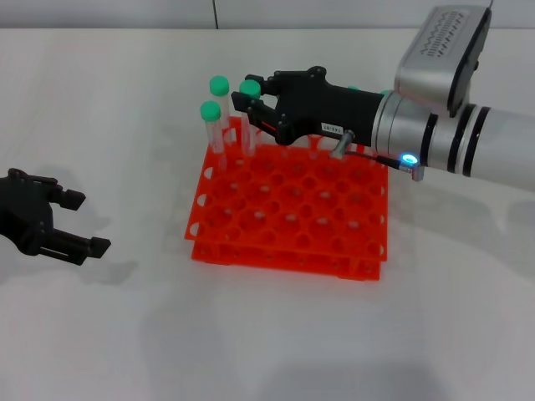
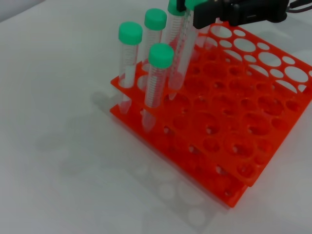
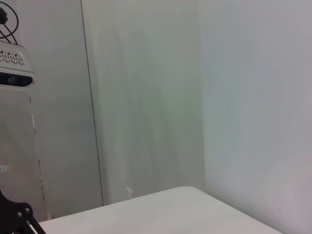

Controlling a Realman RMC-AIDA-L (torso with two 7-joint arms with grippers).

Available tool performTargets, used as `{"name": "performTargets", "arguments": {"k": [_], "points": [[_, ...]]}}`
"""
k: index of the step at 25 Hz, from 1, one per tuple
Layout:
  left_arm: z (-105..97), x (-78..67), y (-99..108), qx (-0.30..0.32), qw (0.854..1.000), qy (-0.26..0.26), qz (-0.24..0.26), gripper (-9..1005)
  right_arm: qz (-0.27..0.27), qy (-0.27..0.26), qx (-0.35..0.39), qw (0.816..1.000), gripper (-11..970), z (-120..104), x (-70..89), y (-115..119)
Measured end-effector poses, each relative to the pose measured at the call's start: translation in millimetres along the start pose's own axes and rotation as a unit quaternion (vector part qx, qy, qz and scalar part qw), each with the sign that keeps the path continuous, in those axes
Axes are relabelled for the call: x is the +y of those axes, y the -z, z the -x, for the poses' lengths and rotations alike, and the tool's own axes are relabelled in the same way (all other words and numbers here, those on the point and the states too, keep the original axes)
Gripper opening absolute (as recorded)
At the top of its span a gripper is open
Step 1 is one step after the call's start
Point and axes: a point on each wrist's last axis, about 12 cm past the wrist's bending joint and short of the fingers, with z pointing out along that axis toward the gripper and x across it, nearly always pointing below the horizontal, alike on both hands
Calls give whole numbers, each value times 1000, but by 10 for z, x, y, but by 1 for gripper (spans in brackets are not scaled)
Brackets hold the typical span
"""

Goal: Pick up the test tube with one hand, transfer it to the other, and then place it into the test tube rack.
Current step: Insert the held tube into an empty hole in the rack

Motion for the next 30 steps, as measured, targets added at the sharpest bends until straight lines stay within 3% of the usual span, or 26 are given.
{"name": "performTargets", "arguments": {"k": [30], "points": [[-3, 11, -39, -1, 1000, -5, -6, 888, -2, -12, 16, 1000, 277, 20, -7, -69]]}}
